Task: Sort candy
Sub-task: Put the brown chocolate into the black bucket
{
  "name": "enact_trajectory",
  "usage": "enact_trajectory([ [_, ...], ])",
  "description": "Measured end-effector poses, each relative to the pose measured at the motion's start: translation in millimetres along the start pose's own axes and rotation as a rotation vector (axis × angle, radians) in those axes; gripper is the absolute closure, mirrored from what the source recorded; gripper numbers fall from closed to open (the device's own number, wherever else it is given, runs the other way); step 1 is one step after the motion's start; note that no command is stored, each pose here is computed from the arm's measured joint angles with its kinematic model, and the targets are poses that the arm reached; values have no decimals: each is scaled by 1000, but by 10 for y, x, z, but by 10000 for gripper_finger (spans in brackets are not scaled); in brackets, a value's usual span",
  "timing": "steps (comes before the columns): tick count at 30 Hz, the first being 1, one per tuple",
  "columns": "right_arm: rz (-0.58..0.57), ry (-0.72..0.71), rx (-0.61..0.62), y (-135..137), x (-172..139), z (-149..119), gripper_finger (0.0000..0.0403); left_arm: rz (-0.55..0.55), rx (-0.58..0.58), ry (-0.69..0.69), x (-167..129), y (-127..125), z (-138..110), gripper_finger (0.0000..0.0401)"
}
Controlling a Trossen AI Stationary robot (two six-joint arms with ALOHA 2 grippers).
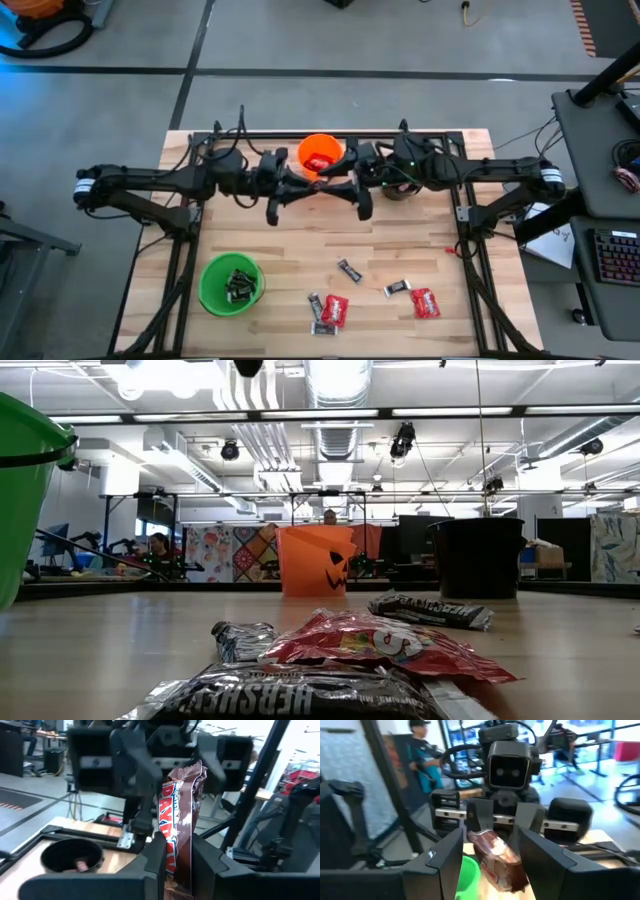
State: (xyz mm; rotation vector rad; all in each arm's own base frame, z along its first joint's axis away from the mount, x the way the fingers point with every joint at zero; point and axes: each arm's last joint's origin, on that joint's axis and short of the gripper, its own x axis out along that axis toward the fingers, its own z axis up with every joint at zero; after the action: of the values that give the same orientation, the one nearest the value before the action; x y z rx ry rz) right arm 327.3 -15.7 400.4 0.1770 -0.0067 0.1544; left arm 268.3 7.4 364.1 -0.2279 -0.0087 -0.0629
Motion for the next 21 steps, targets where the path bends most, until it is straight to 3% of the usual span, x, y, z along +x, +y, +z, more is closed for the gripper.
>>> enact_trajectory([
  [5, 58, -18, -1, 25, 101, -55, 238, -28, 2, -26, 6, -71, 81, 357],
  [13, 67, -40, -22, 43, 97, -32, 325, -34, 1, -26, 5, -82, 72, 356],
  [21, 70, -33, 4, 42, 95, -37, 333, -31, -41, -19, 15, -77, 56, 330],
])
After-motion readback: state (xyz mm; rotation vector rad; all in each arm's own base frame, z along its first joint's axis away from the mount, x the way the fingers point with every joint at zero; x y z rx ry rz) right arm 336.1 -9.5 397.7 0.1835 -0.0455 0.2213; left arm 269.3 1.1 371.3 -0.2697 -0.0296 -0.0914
